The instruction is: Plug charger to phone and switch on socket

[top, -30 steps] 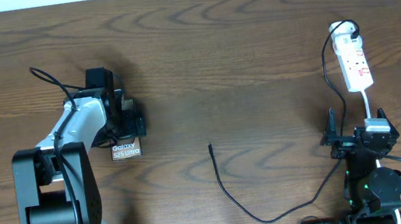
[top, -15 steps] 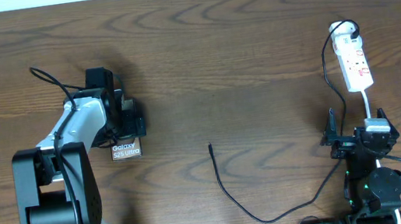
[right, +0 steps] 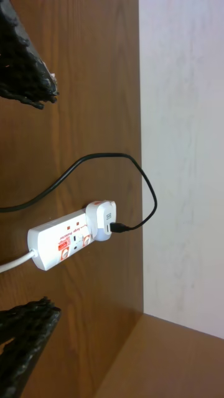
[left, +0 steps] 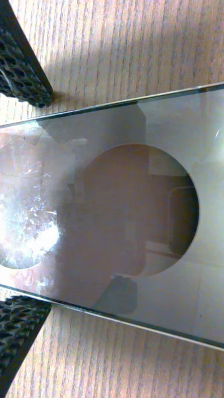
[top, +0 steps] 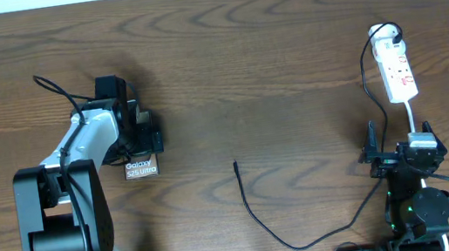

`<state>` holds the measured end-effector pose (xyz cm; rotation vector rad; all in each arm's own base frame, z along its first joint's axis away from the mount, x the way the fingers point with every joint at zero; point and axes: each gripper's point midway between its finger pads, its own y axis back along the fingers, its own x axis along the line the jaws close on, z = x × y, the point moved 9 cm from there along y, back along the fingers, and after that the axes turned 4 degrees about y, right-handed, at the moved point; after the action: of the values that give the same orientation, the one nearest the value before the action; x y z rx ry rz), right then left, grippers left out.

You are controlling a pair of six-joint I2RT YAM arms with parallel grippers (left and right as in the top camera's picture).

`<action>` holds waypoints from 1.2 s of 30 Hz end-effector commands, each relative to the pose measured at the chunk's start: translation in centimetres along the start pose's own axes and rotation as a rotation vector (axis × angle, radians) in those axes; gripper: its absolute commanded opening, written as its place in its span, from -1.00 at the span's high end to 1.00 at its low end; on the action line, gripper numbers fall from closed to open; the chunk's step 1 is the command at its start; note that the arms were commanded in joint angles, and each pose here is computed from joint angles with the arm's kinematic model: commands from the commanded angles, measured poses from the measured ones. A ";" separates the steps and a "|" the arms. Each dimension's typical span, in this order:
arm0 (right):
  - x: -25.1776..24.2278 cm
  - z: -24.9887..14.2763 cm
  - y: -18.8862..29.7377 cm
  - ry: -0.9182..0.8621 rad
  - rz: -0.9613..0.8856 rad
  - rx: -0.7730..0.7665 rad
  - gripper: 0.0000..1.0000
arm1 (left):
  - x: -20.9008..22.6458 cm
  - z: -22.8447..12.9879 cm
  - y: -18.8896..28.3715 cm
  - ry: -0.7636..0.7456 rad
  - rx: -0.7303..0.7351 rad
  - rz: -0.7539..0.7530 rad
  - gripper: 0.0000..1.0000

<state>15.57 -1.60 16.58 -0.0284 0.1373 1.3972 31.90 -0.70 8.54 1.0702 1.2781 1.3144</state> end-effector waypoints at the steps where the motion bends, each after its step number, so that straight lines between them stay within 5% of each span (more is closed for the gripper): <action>1: 0.2 0.0 0.0 0.009 0.010 -0.001 -0.99 | -0.5 -1.0 -1.3 -0.019 0.063 -0.074 -0.97; 20: 0.2 0.0 0.0 0.009 0.010 -0.001 -0.99 | -0.2 -1.2 -1.6 -0.013 0.062 -0.028 -0.95; 27: 0.2 0.0 0.0 0.009 0.011 -0.001 -0.99 | -0.2 -1.2 -1.6 -0.013 0.062 -0.028 -0.68; 36: 0.2 0.0 0.0 0.009 0.010 -0.001 -0.99 | -0.2 -1.2 -1.6 -0.013 0.062 -0.029 -0.61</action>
<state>15.57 -1.60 16.58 -0.0281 0.1370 1.3972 31.92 -0.60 8.49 1.0763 1.2678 1.3226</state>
